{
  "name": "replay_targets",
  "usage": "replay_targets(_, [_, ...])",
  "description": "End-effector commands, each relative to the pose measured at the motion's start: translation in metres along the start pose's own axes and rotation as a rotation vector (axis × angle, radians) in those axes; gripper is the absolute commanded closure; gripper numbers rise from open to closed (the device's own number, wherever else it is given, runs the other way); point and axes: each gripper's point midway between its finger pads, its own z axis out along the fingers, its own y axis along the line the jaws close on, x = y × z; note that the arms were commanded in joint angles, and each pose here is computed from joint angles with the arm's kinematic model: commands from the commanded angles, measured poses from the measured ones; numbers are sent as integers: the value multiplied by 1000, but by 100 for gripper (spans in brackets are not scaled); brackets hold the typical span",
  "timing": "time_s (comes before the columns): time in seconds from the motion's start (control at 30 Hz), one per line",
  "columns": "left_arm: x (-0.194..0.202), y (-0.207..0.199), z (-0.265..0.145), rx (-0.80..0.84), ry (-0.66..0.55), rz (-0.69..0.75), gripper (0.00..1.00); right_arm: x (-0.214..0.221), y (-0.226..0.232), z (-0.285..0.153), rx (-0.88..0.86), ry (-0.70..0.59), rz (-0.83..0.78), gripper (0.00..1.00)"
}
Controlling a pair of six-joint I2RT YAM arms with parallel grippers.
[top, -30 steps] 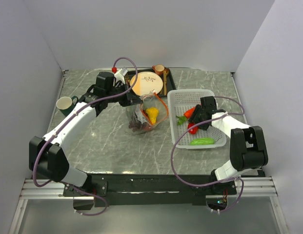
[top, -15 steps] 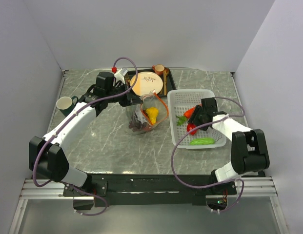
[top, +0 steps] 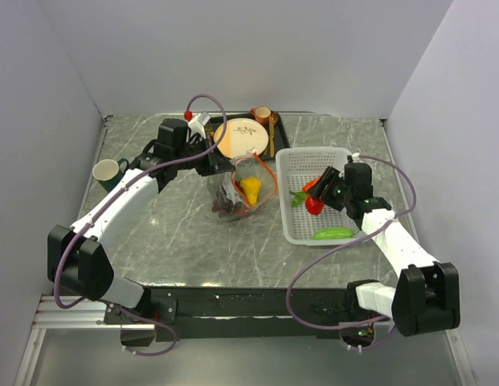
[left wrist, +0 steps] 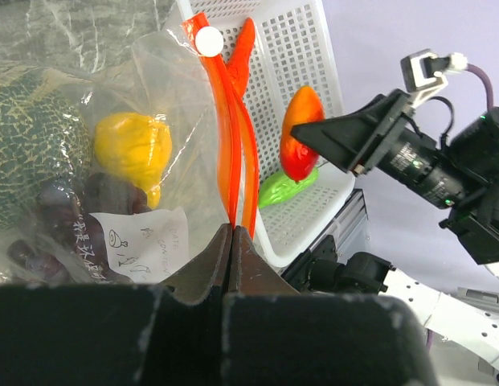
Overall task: Place the food in the zip-top bag and seal the zipper
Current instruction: Pick up the fake fruit from the bin, then place the fake fruit in the zipper food storage bag.
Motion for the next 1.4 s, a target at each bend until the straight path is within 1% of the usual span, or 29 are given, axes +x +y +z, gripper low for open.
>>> replay_targets(0.0, [-7,-17,-10,47,-41,49,99,-31,46,-29,-193,-99,-18,59])
replay_targets(0.07, [-6,-15,-9,43,-34,49,99,-31,60,-37,-263,-102,-26,59])
replay_targets(0.13, [-6,-14,-8,43,-31,48,99,-38,72,-48,-324,-135,-41,59])
replay_targets(0.17, [-5,-14,-7,46,-27,44,99,-35,81,-53,-375,-122,-55,59])
replay_targets(0.2, [-5,-14,-7,49,-26,43,99,-38,89,-59,-416,-137,-73,59])
replay_targets(0.3, [-5,-16,-6,58,-25,38,99,-32,112,-67,-527,-89,-123,59])
replay_targets(0.47, [-7,-16,-6,55,-26,40,99,-22,143,-68,-595,-50,-196,59])
replay_targets(0.6, [-7,-15,-5,46,-18,40,99,-11,178,-70,-662,-35,-258,59])
replay_targets(0.73, [-6,-13,-3,42,-14,32,99,0,201,-69,-708,-11,-286,59])
replay_targets(0.87, [-3,-11,-2,45,-5,22,99,4,209,-55,-685,-7,-316,59])
replay_targets(1.03, [-4,-17,-5,65,-4,29,99,-5,208,-39,-625,-31,-394,59])
replay_targets(1.07, [-3,-19,-6,70,-2,30,99,2,203,-29,-597,5,-404,59])
replay_targets(1.1, [-3,-20,-6,75,-1,30,99,-3,206,-28,-592,-1,-422,59])
replay_targets(1.17, [-4,-24,-7,91,3,34,99,2,204,-15,-573,31,-432,58])
replay_targets(1.23, [-4,-27,-7,101,3,34,99,4,208,-11,-590,52,-441,58])
replay_targets(1.27, [-6,-28,-9,103,-2,37,99,12,205,-2,-574,90,-439,58])
replay_targets(1.3, [-7,-28,-10,101,-4,37,99,10,211,-2,-572,95,-443,59])
replay_targets(1.37, [-9,-31,-12,99,-16,43,99,20,212,5,-565,135,-454,59])
